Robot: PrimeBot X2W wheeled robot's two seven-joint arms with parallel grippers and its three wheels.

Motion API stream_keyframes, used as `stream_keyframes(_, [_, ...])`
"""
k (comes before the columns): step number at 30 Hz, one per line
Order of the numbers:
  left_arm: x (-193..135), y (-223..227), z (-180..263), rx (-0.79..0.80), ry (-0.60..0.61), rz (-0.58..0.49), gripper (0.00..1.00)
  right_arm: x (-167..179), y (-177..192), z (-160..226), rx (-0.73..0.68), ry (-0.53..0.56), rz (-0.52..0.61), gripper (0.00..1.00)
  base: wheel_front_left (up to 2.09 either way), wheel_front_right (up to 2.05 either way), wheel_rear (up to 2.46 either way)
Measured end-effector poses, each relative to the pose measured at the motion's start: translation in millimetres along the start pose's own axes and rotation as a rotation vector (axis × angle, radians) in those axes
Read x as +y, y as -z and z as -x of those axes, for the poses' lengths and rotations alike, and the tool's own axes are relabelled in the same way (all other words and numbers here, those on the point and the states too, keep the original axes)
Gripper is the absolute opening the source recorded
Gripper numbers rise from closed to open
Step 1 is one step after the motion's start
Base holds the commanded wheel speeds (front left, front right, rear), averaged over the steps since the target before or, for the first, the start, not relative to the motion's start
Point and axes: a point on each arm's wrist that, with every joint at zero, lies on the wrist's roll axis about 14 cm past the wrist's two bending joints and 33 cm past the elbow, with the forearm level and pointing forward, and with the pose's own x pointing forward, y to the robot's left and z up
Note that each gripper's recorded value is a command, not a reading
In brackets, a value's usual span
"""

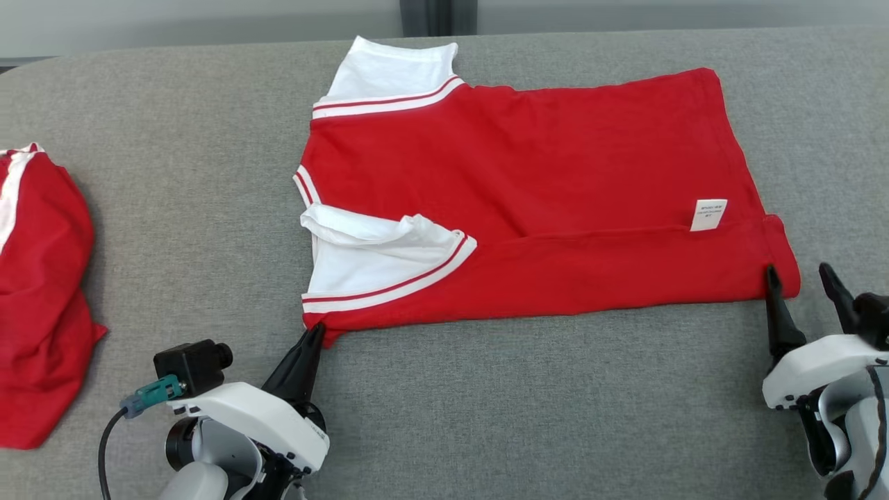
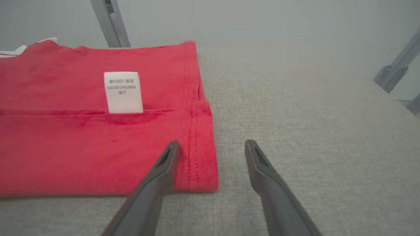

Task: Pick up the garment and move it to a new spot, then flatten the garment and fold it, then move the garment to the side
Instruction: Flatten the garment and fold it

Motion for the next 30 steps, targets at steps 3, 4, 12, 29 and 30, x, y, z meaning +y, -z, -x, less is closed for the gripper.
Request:
stream_keyframes(3, [0.9,-3.8,4.0,-0.006,0.002,-0.015,0.0,1.7,14.2,-0.4,0.053,-0.009,-0.03,1.0,0.0,0.0,0.0])
stream_keyframes(4, [0.9,-3.8,4.0,-0.006,0.002,-0.015,0.0,1.7,14.2,-0.4,0.053,-0.009,-0.03,1.0,0.0,0.0,0.0])
stream_keyframes(12, [2.4,-3.2,8.5,-0.005,-0.003,-0.02,0.0,11.5,29.4,2.5,0.111,-0.041,-0.062,0.0,0.0,0.0,0.0])
stream_keyframes(29, [-1.6,16.9,52.1,0.062,-0.001,-0.051,0.0,-11.9,41.6,46.2,0.134,-0.053,-0.087,0.0,0.0,0.0,0.0])
stream_keyframes(30, [-1.6,17.8,55.6,0.063,-0.005,-0.054,0.0,-14.5,44.6,51.0,0.142,-0.05,-0.089,0.0,0.0,0.0,0.0])
